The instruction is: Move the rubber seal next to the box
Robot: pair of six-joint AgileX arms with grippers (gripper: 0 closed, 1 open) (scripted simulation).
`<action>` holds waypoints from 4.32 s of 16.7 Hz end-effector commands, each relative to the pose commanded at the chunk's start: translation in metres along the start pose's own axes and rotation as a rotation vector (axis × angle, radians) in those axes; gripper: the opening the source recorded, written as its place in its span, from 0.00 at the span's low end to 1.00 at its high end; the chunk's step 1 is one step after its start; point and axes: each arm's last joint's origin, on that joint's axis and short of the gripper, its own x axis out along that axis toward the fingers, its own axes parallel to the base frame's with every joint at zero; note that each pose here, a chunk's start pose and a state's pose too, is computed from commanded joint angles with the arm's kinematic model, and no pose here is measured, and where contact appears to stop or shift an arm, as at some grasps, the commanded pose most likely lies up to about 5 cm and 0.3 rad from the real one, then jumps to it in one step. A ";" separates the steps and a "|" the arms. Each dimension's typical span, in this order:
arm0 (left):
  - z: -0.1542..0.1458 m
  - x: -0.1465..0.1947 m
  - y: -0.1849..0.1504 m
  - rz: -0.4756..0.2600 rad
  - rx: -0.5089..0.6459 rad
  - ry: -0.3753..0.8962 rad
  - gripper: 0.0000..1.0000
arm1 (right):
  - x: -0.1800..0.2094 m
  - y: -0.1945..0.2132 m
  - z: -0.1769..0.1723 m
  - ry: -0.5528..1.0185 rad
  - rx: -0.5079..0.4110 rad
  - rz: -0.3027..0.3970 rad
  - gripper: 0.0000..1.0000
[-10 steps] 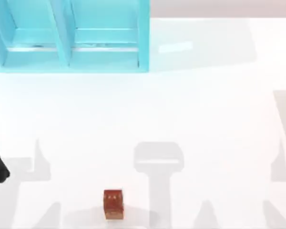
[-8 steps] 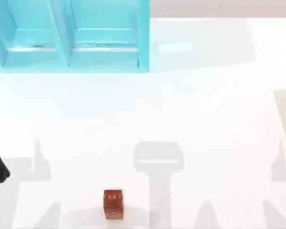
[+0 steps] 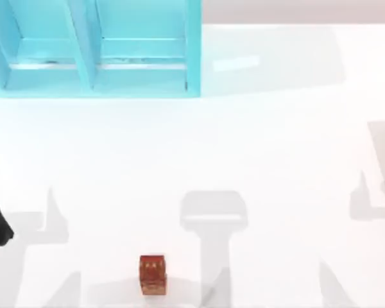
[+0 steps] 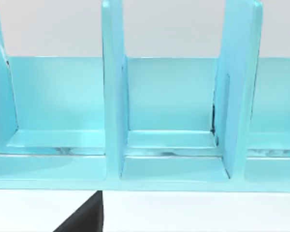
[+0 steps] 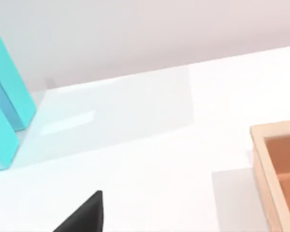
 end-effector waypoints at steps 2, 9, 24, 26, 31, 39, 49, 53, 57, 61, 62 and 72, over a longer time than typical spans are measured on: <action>0.000 0.000 0.000 0.000 0.000 0.000 1.00 | 0.014 0.013 0.028 0.142 0.088 0.007 1.00; 0.000 0.000 0.000 0.000 0.000 0.000 1.00 | 0.133 0.097 0.062 0.793 0.267 -0.102 1.00; 0.000 0.000 0.000 0.000 0.000 0.000 1.00 | 0.126 0.355 -0.061 1.312 -0.092 -0.237 1.00; 0.000 0.000 0.000 0.000 0.000 0.000 1.00 | 0.116 0.364 -0.062 1.310 -0.110 -0.221 1.00; 0.000 0.000 0.000 0.000 0.000 0.000 1.00 | 0.116 0.365 -0.061 1.309 -0.108 -0.217 1.00; 0.000 0.000 0.000 0.000 0.000 0.000 1.00 | 0.134 0.353 -0.128 1.306 -0.108 -0.211 1.00; 0.000 0.000 0.000 0.000 0.000 0.000 1.00 | 0.139 0.343 -0.157 1.310 -0.112 -0.218 0.77; 0.000 0.000 0.000 0.000 0.000 0.000 1.00 | 0.139 0.343 -0.157 1.310 -0.112 -0.218 0.47; 0.000 0.000 0.000 0.000 0.000 0.000 1.00 | 0.139 0.343 -0.157 1.310 -0.112 -0.218 0.17; 0.000 0.000 0.000 0.000 0.000 0.000 1.00 | 0.139 0.343 -0.157 1.310 -0.112 -0.218 0.00; 0.000 0.000 0.000 0.000 0.000 0.000 1.00 | 0.139 0.343 -0.157 1.310 -0.112 -0.218 0.00; 0.000 0.000 0.000 0.000 0.000 0.000 1.00 | 0.134 0.350 -0.138 1.308 -0.115 -0.208 0.00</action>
